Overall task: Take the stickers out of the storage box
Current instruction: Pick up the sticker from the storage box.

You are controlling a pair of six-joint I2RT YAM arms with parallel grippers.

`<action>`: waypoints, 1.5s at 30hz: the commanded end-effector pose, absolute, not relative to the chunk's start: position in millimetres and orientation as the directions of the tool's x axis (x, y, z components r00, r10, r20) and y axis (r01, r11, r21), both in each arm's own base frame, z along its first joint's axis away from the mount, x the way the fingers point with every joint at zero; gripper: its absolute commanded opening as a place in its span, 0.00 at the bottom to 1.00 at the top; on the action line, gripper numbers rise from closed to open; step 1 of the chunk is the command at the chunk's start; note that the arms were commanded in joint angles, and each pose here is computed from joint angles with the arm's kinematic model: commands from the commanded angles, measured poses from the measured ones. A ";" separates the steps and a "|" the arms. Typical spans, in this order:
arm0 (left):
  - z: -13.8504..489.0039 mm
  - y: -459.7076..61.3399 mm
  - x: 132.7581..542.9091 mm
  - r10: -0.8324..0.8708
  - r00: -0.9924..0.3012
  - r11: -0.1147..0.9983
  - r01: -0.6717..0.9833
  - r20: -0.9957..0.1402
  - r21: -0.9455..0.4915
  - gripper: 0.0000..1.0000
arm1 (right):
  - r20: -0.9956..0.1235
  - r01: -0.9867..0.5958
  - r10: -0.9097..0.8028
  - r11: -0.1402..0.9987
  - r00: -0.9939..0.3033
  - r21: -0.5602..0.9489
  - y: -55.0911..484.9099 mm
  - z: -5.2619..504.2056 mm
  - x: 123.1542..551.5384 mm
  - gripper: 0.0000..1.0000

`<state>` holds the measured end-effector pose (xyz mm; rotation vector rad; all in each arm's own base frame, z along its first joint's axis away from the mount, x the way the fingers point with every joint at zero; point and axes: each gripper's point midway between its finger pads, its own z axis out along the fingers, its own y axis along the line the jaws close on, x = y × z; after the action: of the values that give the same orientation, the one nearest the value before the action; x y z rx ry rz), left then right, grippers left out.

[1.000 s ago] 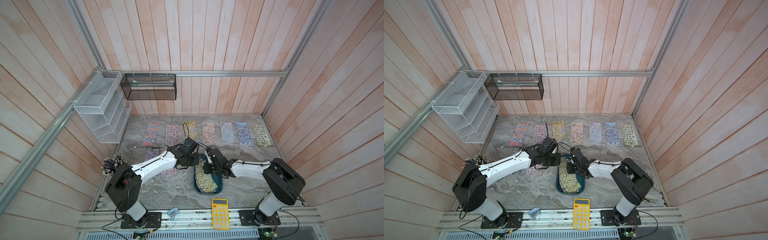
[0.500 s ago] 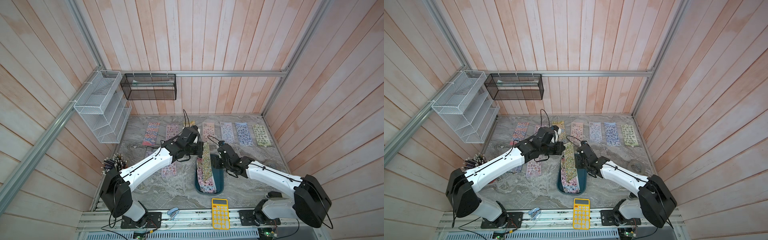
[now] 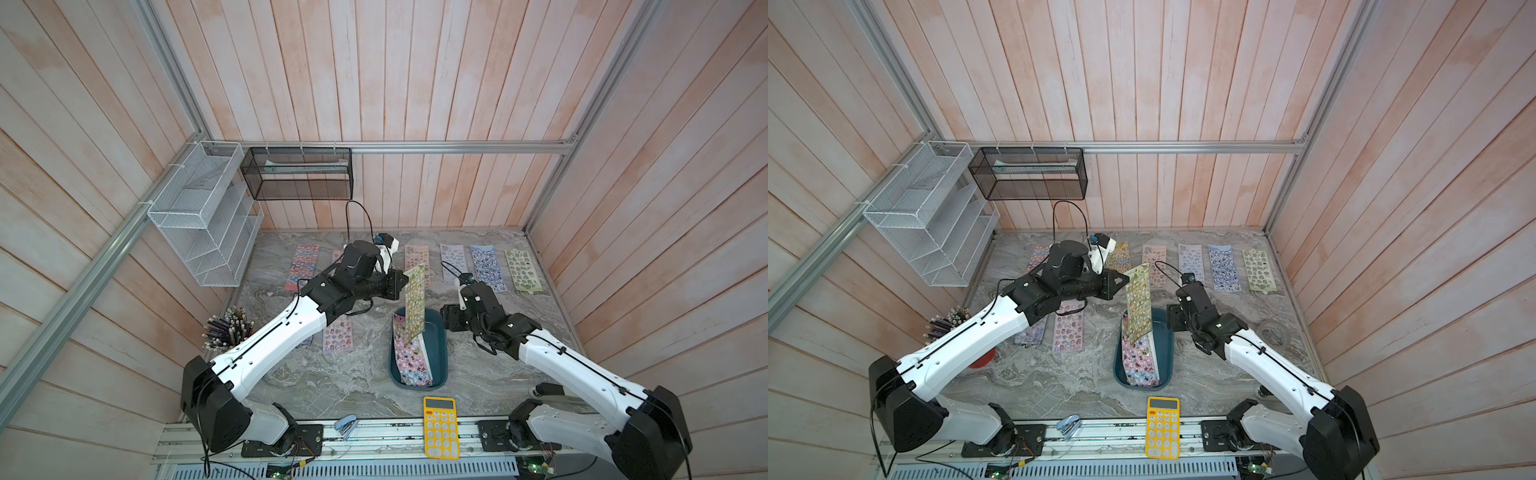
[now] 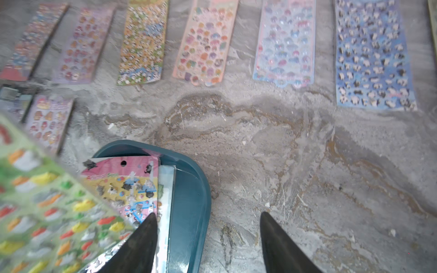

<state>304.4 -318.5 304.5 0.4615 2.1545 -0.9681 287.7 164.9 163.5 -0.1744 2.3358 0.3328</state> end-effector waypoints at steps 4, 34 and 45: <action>365.9 -321.4 292.7 0.029 -0.545 0.513 0.728 -0.838 -0.455 0.00 | -0.871 -0.516 -0.034 0.817 -0.490 0.258 190.9 258.8 286.9 0.72; 401.7 -317.8 262.1 0.072 -0.564 0.152 0.821 -0.823 -0.550 0.00 | -0.886 -0.849 0.040 0.270 -0.462 0.455 212.8 330.3 236.1 0.67; 402.9 -324.3 270.5 0.063 -0.580 0.136 0.811 -0.812 -0.569 0.00 | -0.865 -0.854 -0.004 0.165 -0.501 0.494 218.3 315.7 220.2 0.07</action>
<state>267.6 -322.8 386.6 0.8293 1.8399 -1.4928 229.3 216.1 314.2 -0.7687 1.7277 1.3786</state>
